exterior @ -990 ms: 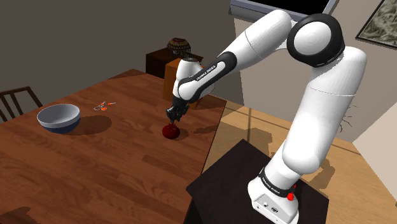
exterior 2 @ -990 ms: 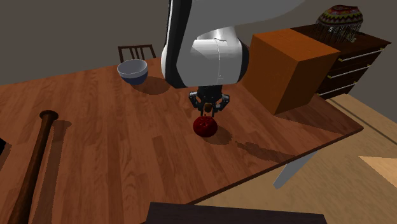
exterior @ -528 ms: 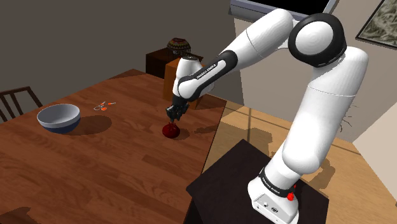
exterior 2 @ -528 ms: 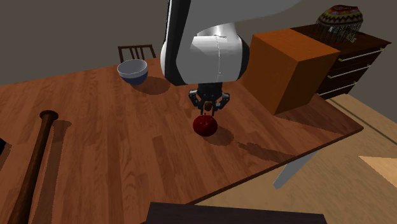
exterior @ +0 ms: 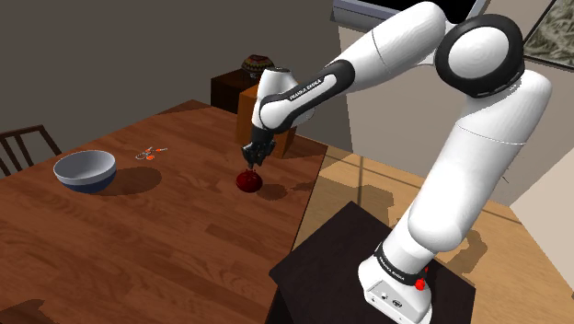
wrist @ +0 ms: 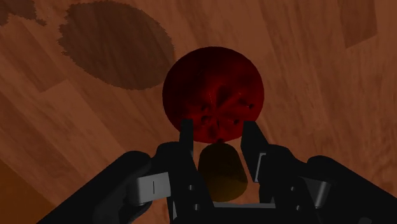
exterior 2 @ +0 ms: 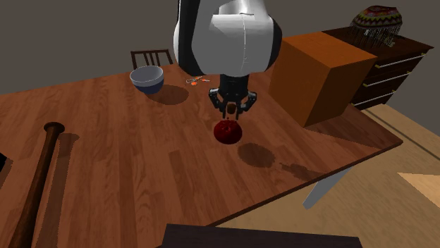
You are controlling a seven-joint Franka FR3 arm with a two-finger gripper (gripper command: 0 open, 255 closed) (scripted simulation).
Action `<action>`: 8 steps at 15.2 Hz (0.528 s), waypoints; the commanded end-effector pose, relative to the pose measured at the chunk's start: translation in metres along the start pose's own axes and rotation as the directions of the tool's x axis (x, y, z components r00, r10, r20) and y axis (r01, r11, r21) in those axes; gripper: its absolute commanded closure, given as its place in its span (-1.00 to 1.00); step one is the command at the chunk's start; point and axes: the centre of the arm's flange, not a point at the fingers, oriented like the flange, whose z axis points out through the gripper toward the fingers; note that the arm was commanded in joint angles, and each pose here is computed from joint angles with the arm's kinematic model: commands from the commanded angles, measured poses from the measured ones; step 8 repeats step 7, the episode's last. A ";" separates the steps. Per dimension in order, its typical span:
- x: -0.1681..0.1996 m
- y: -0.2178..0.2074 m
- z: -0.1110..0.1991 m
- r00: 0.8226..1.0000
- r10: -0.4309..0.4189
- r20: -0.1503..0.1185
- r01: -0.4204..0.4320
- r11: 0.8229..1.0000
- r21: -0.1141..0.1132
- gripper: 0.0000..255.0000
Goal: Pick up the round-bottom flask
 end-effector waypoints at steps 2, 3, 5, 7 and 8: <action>0.002 -0.001 -0.015 1.000 0.000 0.000 0.000 1.000 0.000 1.00; 0.002 -0.001 -0.021 1.000 0.000 0.000 0.000 1.000 0.000 1.00; 0.003 -0.001 -0.031 1.000 0.000 0.000 0.000 1.000 0.000 1.00; 0.003 -0.001 -0.032 1.000 0.000 0.000 0.000 1.000 0.000 1.00; 0.003 -0.001 -0.032 1.000 0.000 0.000 0.000 1.000 0.000 1.00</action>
